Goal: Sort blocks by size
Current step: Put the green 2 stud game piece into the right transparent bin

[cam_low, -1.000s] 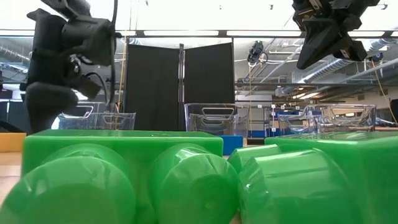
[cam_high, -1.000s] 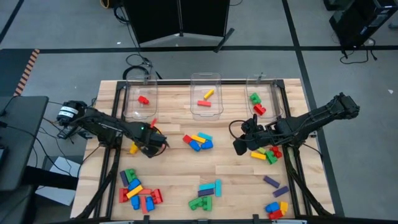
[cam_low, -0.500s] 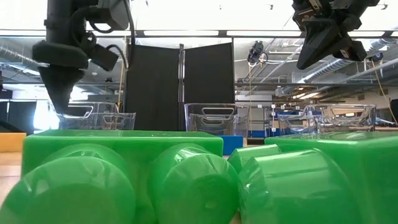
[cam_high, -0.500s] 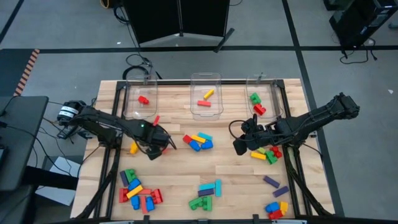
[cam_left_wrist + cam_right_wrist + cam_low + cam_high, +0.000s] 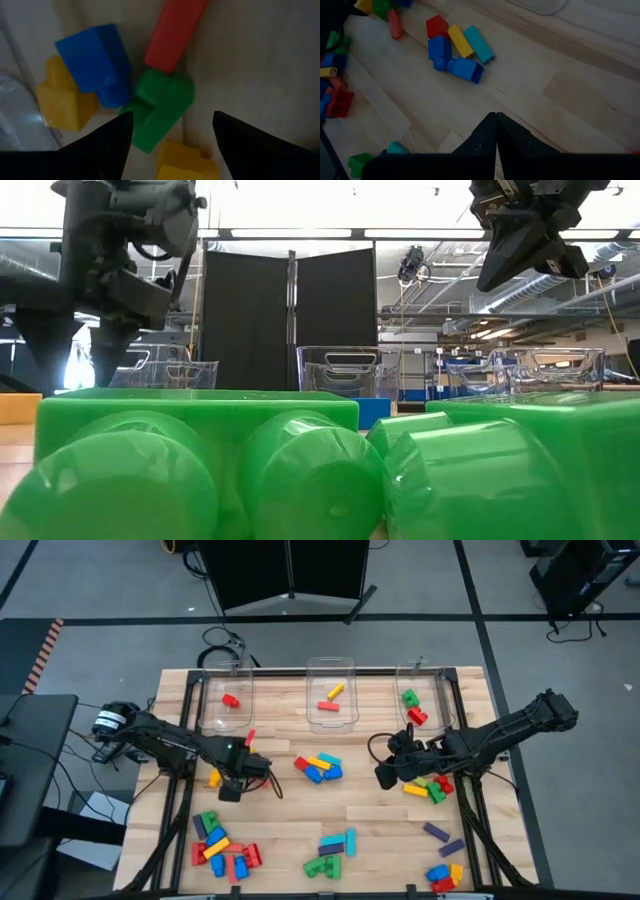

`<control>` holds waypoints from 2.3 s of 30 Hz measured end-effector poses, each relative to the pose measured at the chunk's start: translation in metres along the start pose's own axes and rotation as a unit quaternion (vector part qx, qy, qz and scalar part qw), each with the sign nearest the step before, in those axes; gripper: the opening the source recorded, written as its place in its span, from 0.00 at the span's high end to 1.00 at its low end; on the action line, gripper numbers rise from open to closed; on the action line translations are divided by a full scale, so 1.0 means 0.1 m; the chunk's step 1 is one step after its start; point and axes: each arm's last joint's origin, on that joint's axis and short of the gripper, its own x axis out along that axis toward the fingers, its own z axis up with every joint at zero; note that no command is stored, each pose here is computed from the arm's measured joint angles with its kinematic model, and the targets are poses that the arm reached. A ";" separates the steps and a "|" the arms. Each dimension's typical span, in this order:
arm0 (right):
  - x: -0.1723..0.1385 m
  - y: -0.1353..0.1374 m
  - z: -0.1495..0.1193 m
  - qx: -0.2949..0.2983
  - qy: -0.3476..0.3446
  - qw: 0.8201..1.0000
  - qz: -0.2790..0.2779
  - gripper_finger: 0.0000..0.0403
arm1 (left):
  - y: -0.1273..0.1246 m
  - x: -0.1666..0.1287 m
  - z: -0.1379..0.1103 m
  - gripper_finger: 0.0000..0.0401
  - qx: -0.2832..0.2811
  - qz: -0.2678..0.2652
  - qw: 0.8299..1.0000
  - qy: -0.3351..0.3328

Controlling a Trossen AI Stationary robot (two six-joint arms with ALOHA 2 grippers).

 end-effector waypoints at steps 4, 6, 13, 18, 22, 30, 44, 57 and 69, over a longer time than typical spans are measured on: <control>0.00 0.00 0.00 0.000 -0.002 1.000 -0.001 0.96 | -0.01 0.09 -0.02 0.30 0.014 0.002 1.000 -0.008; 0.00 0.00 0.00 -0.003 -0.003 1.000 -0.001 0.96 | -0.01 0.14 -0.03 0.30 0.014 0.001 1.000 -0.013; 0.00 0.00 0.00 -0.004 -0.004 1.000 -0.002 0.95 | -0.02 0.18 -0.03 0.33 0.014 -0.013 1.000 -0.003; 0.00 0.00 0.00 -0.004 -0.005 1.000 -0.002 0.96 | -0.03 0.18 -0.02 0.44 0.014 -0.029 0.999 -0.004; 0.00 0.00 0.00 -0.004 -0.006 1.000 -0.002 0.95 | -0.03 0.17 -0.02 0.56 0.013 -0.032 0.999 -0.004; 0.00 0.00 0.00 -0.004 -0.006 1.000 -0.001 0.95 | -0.03 0.14 -0.01 0.69 0.010 -0.026 1.000 -0.010; 0.00 0.01 0.01 -0.026 -0.007 1.000 0.001 0.95 | -0.02 -0.14 0.15 0.70 -0.020 -0.033 0.999 -0.033; 0.02 -0.01 0.06 -0.074 -0.013 0.997 -0.002 0.95 | 0.00 -0.30 0.13 0.69 -0.046 -0.030 0.998 -0.010; 0.02 0.04 0.08 -0.087 -0.024 0.996 0.021 0.95 | 0.00 -0.28 0.07 0.42 -0.096 -0.028 0.995 0.023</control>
